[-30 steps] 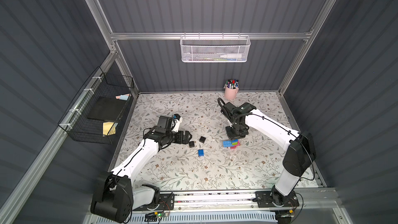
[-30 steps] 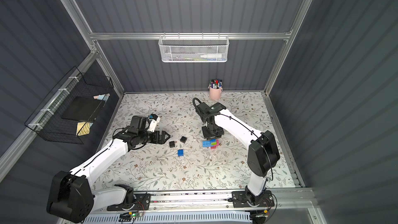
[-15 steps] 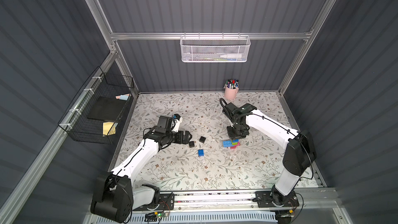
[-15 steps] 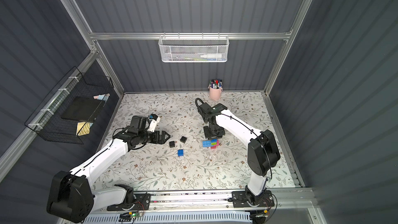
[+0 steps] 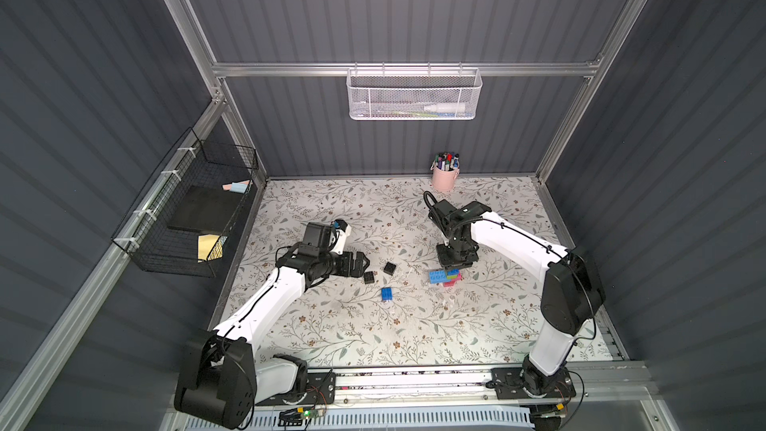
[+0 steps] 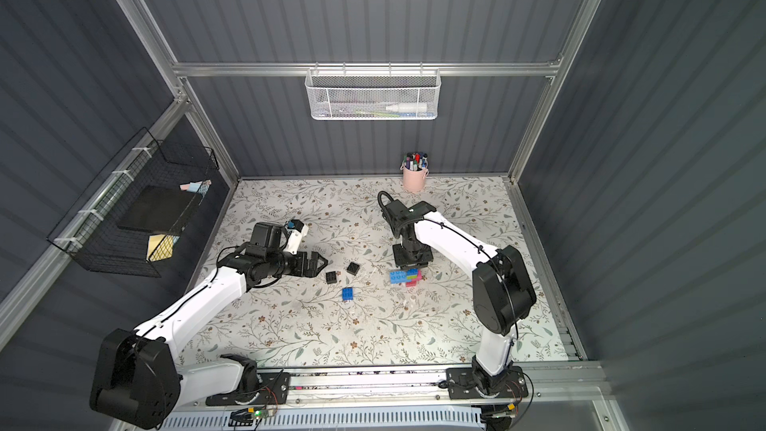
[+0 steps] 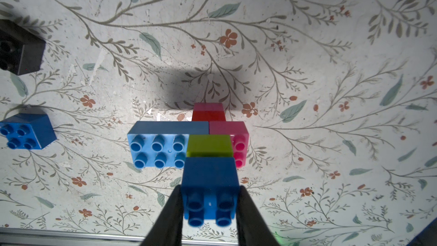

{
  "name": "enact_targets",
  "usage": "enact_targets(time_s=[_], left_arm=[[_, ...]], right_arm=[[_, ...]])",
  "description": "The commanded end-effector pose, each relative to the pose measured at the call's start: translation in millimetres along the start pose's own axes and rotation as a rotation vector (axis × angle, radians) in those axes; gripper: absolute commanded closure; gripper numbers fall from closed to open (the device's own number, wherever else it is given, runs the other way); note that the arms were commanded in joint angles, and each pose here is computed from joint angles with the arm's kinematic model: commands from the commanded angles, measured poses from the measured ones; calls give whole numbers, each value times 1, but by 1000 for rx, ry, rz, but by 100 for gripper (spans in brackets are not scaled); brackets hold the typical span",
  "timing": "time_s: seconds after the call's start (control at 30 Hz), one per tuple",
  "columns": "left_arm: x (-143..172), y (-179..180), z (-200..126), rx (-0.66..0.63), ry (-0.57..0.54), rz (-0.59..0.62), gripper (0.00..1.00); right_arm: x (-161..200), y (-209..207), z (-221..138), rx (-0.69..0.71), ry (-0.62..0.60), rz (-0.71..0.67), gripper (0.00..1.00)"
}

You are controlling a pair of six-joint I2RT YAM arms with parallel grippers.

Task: Assemble the number 4 with lego
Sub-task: Assemble the lego brick with the lego brick.

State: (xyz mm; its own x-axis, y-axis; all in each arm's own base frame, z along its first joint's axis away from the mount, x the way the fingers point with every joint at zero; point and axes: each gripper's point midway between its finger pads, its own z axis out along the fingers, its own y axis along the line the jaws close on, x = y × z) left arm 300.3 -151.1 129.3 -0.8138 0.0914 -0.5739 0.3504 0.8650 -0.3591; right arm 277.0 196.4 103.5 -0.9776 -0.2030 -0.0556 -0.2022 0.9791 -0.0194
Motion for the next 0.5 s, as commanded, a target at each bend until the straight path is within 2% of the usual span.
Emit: enact_targets(time_s=[0.0,0.47], left_arm=[[0,-3,-2,16,2,13,0],[-1,-4,-2,19,0,16,0]], right_arm=[[8,-5,16,14,55,3,81],[22,-7,43,26,114,0,82]])
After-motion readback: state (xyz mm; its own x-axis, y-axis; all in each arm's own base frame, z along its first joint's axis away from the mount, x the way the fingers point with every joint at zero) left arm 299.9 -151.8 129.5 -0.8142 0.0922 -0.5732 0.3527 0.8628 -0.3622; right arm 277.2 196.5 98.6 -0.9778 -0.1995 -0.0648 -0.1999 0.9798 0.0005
